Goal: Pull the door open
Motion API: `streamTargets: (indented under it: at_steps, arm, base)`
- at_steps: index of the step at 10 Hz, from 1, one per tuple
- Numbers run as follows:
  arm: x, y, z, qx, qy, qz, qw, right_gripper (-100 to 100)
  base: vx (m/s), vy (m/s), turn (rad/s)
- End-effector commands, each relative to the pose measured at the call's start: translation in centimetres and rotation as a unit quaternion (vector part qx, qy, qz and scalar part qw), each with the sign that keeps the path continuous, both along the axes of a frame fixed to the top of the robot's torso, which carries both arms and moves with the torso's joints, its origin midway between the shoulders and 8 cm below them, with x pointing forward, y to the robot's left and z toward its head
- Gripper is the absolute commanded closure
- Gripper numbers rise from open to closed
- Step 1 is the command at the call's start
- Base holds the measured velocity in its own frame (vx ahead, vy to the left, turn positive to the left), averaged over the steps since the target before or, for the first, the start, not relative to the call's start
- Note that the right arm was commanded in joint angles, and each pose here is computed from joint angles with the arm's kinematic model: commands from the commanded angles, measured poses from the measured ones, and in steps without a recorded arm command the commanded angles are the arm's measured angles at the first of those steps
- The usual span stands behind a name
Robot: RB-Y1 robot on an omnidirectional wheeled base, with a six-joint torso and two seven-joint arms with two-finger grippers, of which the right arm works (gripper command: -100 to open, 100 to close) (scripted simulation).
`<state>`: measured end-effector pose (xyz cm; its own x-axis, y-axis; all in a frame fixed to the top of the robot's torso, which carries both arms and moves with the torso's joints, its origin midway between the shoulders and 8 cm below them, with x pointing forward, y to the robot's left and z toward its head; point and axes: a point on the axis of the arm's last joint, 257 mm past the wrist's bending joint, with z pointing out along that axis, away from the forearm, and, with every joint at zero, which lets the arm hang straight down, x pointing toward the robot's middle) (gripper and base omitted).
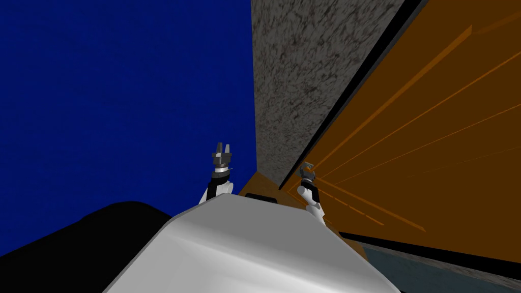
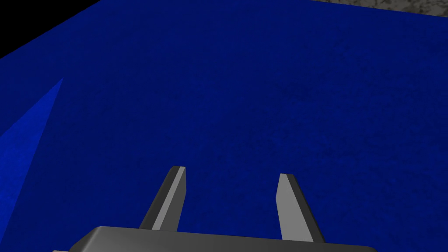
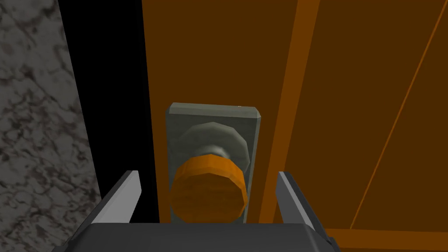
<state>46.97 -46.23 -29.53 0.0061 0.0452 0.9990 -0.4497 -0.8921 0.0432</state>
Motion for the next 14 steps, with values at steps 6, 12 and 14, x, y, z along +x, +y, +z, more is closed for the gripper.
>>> streamTargets:
  at_steps: [6,12,14]
  arm:
    - [0.0,0.0,0.0,0.0,0.0,0.0,1.0,100]
    - [0.01,0.53,-0.03,0.01,-0.001,0.022,0.9997,100]
    - [0.0,0.78,-0.02,0.014,-0.002,0.032,0.9994,100]
  base:
    - [0.0,-0.002,0.001]
    - [-0.151,-0.023,0.105]
    - [-0.207,-0.01,0.114]
